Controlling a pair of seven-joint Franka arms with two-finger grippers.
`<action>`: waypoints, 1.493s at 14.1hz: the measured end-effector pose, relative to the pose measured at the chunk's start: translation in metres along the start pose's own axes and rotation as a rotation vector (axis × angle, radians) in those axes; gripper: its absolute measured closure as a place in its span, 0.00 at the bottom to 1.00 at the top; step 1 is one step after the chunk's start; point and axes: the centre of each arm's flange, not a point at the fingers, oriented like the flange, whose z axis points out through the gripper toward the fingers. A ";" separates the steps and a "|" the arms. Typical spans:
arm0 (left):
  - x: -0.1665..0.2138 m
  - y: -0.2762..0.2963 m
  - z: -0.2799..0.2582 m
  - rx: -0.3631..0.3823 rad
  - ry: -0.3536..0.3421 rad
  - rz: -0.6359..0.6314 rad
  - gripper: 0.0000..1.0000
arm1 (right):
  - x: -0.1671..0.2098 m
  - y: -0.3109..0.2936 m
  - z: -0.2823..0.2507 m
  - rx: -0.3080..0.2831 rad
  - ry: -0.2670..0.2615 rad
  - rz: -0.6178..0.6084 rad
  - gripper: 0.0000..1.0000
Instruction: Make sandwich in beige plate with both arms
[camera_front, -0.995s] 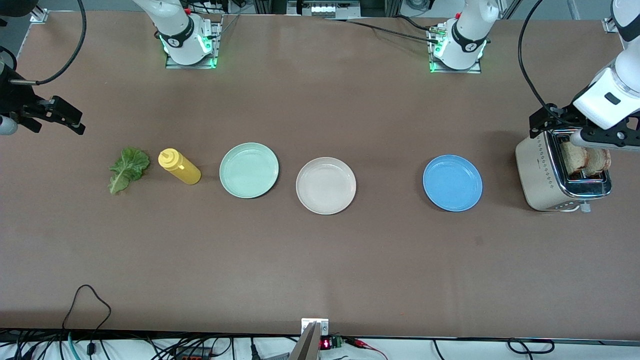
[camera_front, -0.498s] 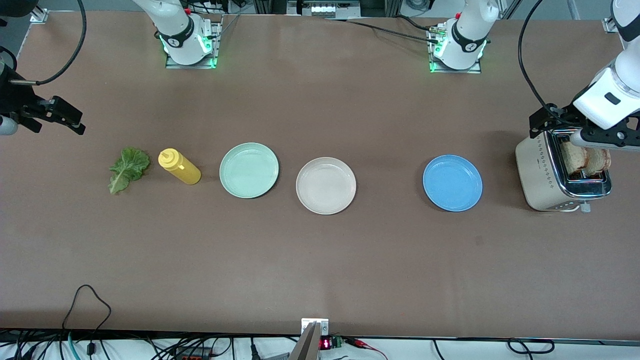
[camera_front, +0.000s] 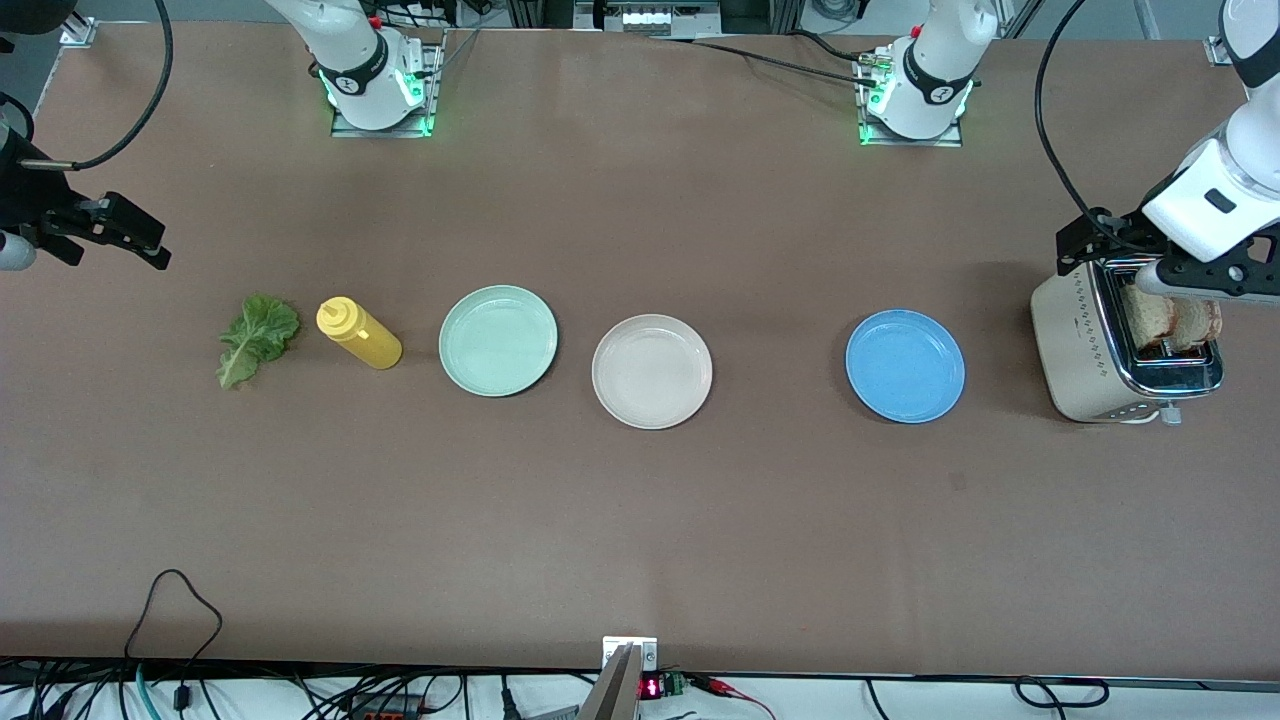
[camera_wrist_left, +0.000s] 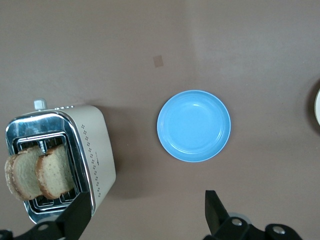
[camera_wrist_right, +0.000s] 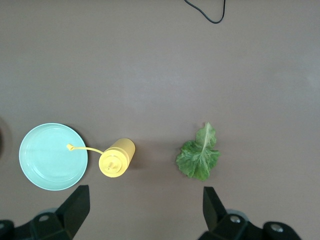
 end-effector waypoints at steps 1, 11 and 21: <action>0.000 -0.001 0.003 -0.001 -0.013 -0.003 0.00 | 0.000 0.000 0.000 0.000 0.000 0.000 0.00; 0.004 -0.153 0.103 -0.050 -0.183 -0.120 0.00 | 0.000 0.000 0.000 0.000 0.000 0.000 0.00; 0.005 -0.210 0.158 -0.077 -0.187 -0.037 0.00 | 0.002 -0.003 0.005 0.001 -0.009 -0.006 0.00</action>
